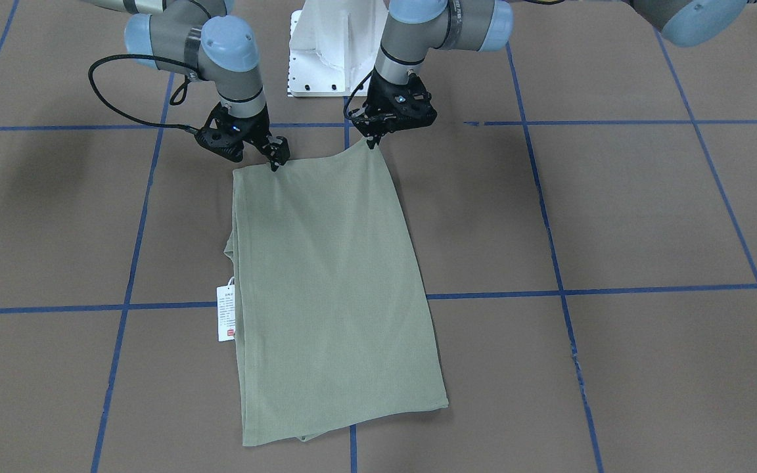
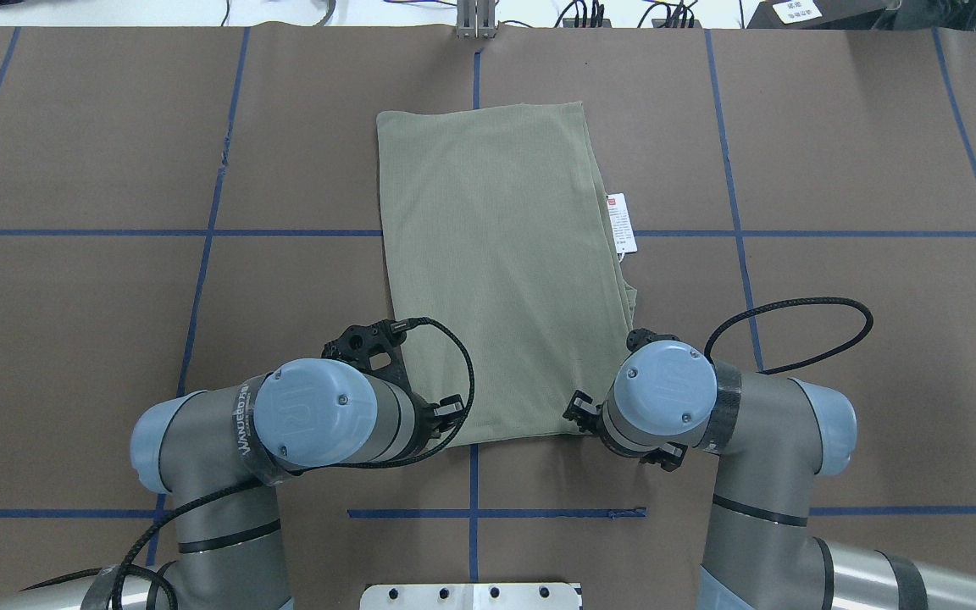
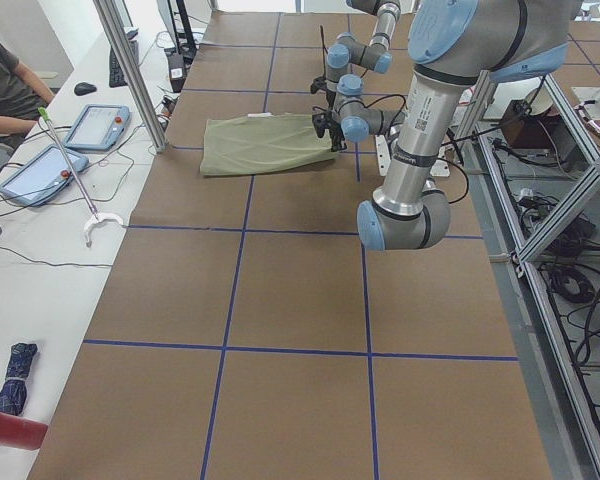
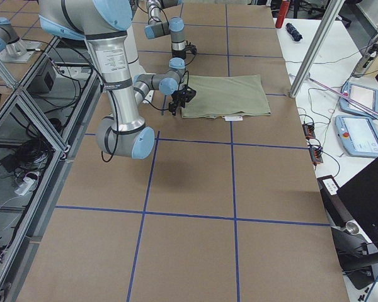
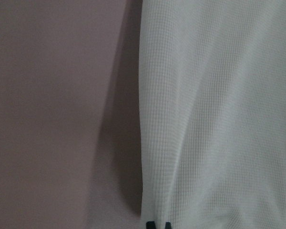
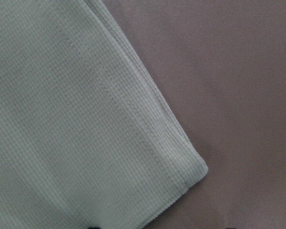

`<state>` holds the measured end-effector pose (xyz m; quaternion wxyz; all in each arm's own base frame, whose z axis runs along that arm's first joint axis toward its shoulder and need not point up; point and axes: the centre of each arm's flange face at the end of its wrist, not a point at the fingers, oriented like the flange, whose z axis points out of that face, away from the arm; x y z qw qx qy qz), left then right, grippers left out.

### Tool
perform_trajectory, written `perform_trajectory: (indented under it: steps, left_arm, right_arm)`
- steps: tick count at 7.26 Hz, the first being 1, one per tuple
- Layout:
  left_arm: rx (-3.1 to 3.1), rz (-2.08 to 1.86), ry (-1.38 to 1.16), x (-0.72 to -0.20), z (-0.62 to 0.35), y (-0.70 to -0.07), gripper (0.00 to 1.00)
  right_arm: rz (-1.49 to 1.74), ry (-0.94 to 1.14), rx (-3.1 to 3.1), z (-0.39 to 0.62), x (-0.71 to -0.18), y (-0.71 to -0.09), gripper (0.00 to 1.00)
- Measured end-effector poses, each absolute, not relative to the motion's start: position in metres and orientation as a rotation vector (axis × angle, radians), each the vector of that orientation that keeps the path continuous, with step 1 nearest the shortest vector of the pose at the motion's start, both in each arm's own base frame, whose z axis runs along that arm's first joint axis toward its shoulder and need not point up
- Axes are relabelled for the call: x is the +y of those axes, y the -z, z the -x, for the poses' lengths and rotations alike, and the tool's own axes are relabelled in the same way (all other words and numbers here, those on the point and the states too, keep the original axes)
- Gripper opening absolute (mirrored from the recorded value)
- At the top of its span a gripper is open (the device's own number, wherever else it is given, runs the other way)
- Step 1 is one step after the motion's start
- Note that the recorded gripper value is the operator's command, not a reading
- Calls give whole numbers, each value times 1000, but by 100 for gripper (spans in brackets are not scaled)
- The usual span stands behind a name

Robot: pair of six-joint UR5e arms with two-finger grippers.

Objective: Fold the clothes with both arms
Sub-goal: 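Hold the near corners with both grippers and pinch them firmly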

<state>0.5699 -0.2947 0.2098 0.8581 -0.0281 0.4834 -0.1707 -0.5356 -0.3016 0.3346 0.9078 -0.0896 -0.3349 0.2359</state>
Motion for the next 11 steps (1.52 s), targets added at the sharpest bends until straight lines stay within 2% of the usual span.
perform_trajectory:
  steps: [1, 2, 9, 11]
  left_arm:
    - [1015, 59, 359, -295, -570, -210, 0]
    - [1015, 59, 359, -295, -570, -210, 0]
    - [1013, 59, 359, -295, -570, -211, 0]
    - [1014, 59, 358, -295, -570, -211, 0]
  right_arm:
    - [186, -486, -691, 535, -301, -336, 8]
    - [188, -486, -691, 535, -301, -336, 5]
    - [187, -493, -705, 531, -308, -328, 5]
    - [186, -494, -706, 531, -309, -327, 0]
